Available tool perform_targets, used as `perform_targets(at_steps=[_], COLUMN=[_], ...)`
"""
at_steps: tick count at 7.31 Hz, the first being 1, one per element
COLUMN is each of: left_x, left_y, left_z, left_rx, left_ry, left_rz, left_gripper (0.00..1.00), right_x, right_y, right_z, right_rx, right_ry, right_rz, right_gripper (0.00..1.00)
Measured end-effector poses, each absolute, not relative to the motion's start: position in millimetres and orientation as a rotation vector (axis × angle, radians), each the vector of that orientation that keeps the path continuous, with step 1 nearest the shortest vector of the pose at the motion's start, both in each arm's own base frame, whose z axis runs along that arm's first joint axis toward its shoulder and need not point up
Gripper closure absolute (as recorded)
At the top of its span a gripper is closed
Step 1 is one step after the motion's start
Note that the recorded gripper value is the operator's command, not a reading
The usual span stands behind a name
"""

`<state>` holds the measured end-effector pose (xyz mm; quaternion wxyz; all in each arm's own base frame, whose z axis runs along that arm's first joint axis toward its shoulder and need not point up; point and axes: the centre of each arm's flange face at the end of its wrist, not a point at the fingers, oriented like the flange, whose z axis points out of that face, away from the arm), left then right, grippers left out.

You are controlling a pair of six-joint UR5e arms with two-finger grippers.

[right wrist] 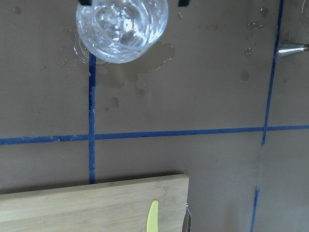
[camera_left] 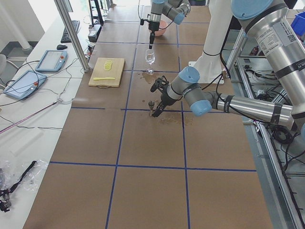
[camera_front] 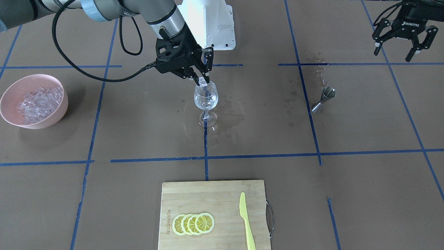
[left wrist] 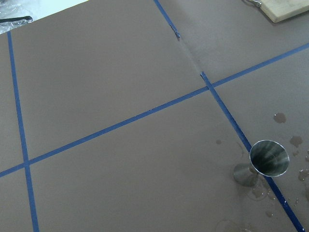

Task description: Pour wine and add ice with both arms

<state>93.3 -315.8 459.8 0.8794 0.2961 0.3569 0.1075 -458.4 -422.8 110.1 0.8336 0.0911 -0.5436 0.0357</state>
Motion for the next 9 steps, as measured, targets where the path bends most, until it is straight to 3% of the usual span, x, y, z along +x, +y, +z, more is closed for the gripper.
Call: perform_targets(at_steps=[4, 7, 9], left_x=[37.7, -19.3, -31.9], left_y=[-345.0, -370.0, -386.5], left_z=[508.8, 571.4, 578.1], left_rx=[0.639, 0.594, 0.565], left_ry=[0.717, 0.816, 0.855], left_rz=[0.295, 0.259, 0.227], left_gripper=[0.0, 0.0, 0.0], right_x=[-406.6, -324.7, -267.7], right_y=[-465.2, -512.8, -535.2], right_z=[135.9, 216.9, 287.2], right_rx=[0.192, 0.224, 0.259], right_ry=[-1.122, -1.026, -0.92], right_rz=[0.129, 0.079, -0.026], right_gripper=[0.0, 0.0, 0.0])
